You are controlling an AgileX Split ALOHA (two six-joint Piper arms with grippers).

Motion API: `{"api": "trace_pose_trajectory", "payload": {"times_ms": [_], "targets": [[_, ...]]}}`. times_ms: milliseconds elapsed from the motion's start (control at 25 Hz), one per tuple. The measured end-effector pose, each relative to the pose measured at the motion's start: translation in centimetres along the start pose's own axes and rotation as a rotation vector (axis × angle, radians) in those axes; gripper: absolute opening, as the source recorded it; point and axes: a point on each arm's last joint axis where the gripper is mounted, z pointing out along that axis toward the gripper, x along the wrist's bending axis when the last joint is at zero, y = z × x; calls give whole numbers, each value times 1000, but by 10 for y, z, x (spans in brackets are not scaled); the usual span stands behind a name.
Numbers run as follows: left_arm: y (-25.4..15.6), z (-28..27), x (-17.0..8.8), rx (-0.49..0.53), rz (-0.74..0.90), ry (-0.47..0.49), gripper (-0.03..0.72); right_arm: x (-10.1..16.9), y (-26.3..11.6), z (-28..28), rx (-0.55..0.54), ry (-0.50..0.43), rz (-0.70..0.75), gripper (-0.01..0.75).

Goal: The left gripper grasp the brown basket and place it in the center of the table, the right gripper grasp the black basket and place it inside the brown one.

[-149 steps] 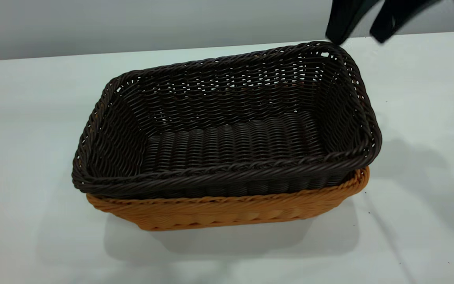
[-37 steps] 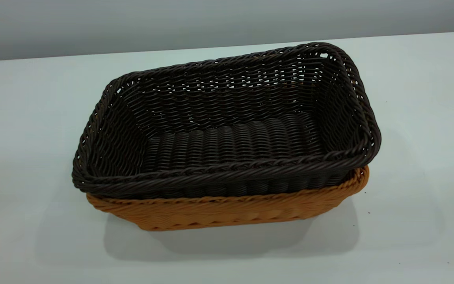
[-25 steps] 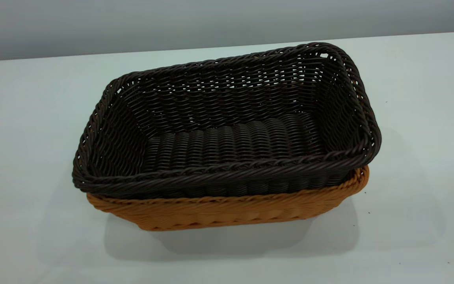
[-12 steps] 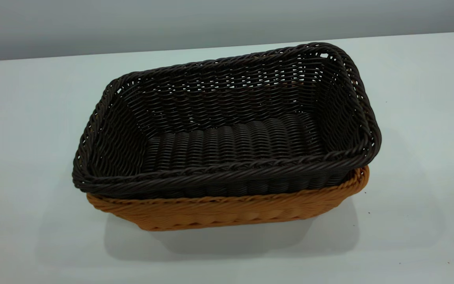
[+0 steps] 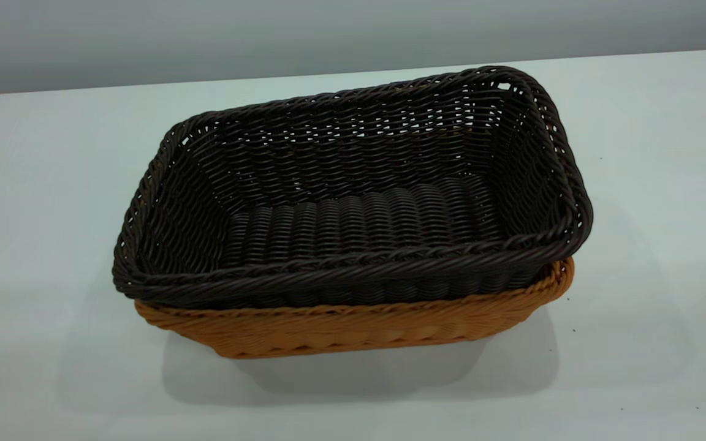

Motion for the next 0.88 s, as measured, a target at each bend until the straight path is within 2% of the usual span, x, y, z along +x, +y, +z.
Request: {"api": "trace_pose_trajectory", "payload": {"times_ms": [80,320,880], "targets": [[-1,3,0,0,-5,7,-1,0,0,0,0,1,0,3],[-13,12,-1,84,-15,-8,-1,0,0,0,0,1,0,3],[-13,12,-1,80,-15,-8,-1,0,0,0,0,1,0,3]]}}
